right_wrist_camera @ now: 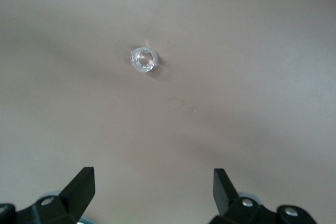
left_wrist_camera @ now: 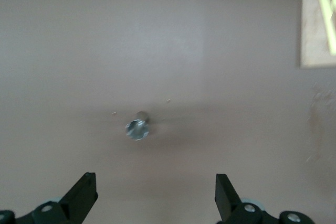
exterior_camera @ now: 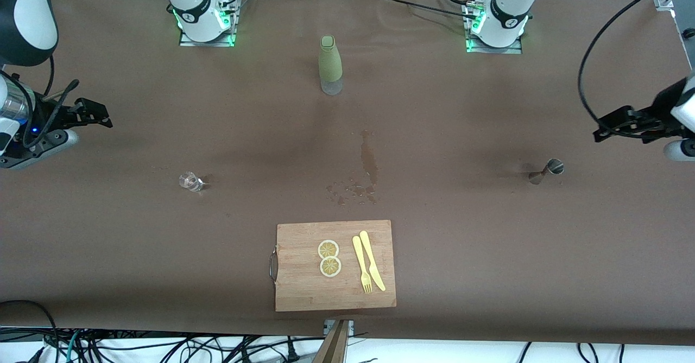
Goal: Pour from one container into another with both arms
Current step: 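Lower both grippers toward the glass cup and steel jigger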
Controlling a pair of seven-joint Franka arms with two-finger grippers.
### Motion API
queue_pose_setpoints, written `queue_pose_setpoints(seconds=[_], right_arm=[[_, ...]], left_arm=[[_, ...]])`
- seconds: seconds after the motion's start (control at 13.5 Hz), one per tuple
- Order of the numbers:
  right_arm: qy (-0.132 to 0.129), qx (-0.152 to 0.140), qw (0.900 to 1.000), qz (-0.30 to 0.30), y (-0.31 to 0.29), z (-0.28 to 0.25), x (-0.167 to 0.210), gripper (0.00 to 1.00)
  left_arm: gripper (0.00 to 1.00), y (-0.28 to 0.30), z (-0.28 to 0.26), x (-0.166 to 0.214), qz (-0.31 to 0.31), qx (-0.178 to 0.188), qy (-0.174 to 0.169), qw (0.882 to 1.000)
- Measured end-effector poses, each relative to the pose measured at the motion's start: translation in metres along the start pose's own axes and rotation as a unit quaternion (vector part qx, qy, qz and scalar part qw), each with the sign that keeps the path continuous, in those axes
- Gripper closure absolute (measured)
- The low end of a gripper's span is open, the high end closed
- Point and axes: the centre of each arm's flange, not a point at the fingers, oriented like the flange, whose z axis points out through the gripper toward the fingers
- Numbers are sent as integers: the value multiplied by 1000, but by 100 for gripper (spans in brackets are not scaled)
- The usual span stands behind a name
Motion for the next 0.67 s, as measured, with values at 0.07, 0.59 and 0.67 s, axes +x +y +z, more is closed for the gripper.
queue_pose_setpoints(seconds=[0.07, 0.59, 0.67], right_arm=[[4, 14, 999, -37, 7, 7, -1, 0], [118, 146, 950, -251, 86, 98, -16, 0], [142, 156, 936, -282, 93, 112, -14, 0]], left_arm=[[0, -23, 12, -1, 45, -6, -20, 999], [0, -151, 75, -28, 210, -86, -80, 970], [0, -176, 85, -39, 233, -121, -66, 963]])
